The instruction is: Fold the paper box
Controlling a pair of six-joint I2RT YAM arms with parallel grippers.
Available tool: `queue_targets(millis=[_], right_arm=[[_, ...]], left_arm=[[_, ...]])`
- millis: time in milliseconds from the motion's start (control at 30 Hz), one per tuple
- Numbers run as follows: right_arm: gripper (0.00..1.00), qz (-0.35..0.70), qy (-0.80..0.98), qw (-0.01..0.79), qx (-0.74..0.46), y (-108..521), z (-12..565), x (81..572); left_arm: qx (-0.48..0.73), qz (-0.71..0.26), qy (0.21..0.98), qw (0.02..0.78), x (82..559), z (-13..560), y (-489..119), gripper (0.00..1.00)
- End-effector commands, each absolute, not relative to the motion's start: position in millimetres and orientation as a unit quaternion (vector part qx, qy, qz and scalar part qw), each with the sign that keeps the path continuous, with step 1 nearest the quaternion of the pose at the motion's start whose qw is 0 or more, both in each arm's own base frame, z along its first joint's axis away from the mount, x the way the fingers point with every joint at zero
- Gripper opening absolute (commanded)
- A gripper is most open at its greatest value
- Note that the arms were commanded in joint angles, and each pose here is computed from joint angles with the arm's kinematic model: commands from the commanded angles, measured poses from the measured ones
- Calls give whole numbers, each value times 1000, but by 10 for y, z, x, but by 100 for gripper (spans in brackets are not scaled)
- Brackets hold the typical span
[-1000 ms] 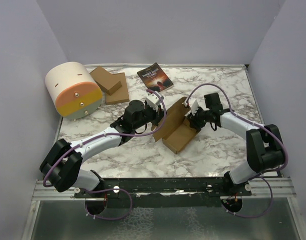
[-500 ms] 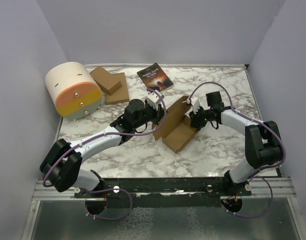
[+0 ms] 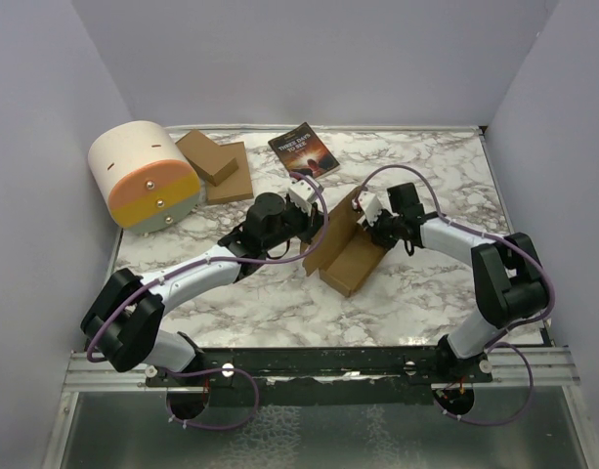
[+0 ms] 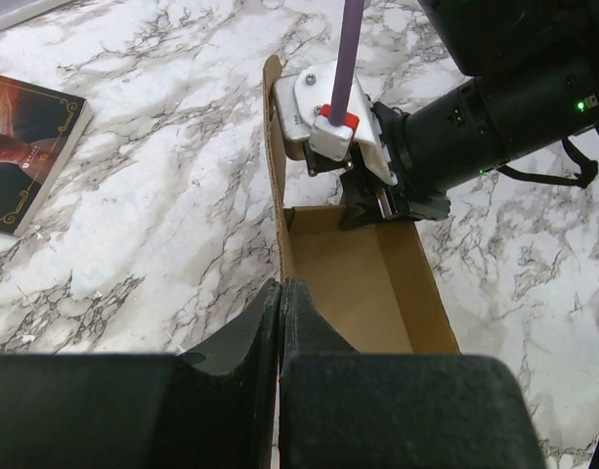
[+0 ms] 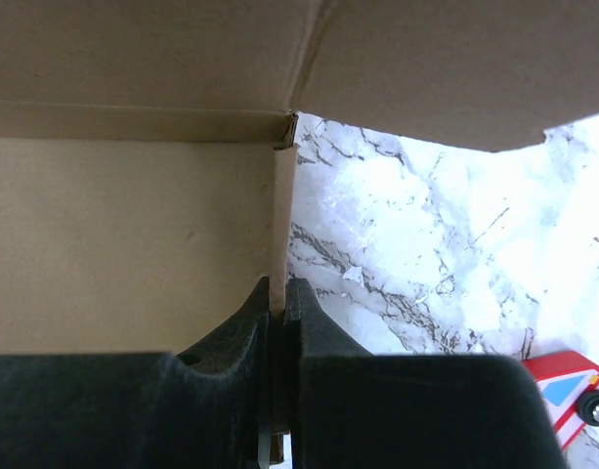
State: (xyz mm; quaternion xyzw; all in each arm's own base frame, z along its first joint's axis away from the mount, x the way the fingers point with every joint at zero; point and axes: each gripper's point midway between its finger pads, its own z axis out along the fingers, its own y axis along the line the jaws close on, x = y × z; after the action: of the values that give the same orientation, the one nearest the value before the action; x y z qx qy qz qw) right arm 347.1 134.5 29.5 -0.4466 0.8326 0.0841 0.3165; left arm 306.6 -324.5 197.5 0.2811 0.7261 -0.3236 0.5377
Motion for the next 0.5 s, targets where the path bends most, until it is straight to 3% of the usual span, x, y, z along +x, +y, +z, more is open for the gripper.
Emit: queue_targets(millis=[0,133,467], right_arm=[[2,-2,834,315,-452,1160,236,3565],[2,-17,826,317,-466,1194,245,3564],[9,110,816,277,-495,1551,145,3249]], left_arm=[[280,-341,701,560,3096,2227,-3323,0],[279,-343,701,559,3097,2218,-3328,0],[276,-338,704,561,3089,2197,-3293,0]])
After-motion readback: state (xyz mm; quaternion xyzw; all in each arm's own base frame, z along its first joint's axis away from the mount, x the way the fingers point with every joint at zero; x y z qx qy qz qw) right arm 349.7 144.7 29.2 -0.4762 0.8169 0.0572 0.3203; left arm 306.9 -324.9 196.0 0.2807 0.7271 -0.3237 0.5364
